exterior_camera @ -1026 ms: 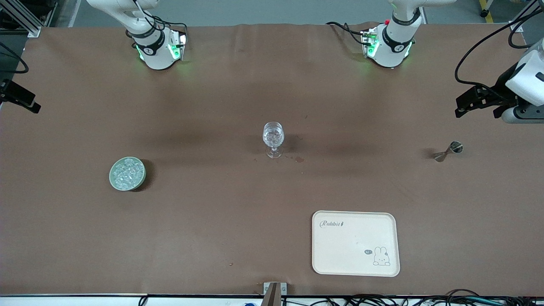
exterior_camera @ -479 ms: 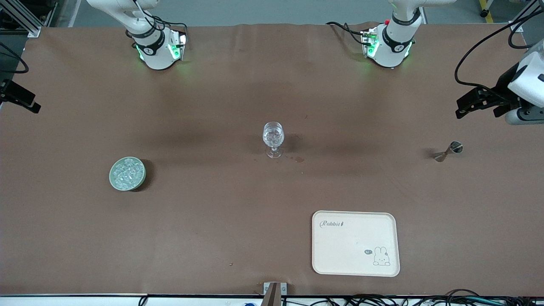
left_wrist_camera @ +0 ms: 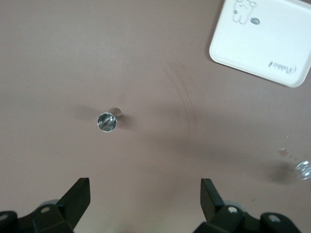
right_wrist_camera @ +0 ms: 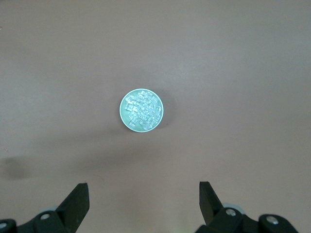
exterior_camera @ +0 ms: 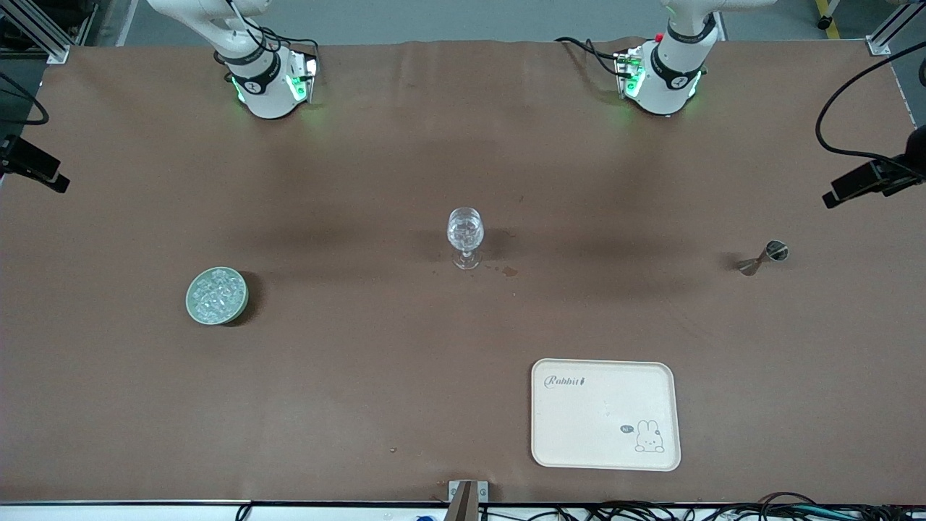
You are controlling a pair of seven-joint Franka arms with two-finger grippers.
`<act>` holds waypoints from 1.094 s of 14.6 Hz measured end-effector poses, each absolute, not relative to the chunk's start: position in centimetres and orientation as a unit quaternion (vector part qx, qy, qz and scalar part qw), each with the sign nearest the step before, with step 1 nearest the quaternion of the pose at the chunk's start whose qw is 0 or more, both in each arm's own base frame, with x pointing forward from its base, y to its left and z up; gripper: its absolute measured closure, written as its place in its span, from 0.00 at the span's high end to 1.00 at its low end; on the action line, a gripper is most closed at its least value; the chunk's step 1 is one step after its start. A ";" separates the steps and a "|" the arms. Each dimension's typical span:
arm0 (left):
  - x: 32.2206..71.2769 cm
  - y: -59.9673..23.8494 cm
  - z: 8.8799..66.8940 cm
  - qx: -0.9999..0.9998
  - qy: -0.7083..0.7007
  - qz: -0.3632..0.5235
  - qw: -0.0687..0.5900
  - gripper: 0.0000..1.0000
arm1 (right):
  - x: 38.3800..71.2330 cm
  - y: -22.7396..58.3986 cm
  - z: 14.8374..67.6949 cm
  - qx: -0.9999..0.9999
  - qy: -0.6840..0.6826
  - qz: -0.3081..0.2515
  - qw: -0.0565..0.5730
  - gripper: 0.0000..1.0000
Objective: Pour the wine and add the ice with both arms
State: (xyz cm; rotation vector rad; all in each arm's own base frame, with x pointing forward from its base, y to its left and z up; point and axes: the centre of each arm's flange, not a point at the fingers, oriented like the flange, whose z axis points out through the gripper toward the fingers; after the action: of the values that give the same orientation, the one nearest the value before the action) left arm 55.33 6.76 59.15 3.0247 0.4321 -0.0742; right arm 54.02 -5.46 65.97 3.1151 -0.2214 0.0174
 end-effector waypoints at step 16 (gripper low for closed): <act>55.8 29.9 38.2 0.840 0.477 -0.154 0.207 1.00 | 54.1 -5.2 65.8 0.998 -0.068 0.003 0.009 1.00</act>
State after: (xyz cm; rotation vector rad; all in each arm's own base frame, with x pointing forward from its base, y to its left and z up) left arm 55.85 29.86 38.21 2.3392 1.3286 -0.4298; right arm 54.05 -5.19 65.76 3.1160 -0.2114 0.0107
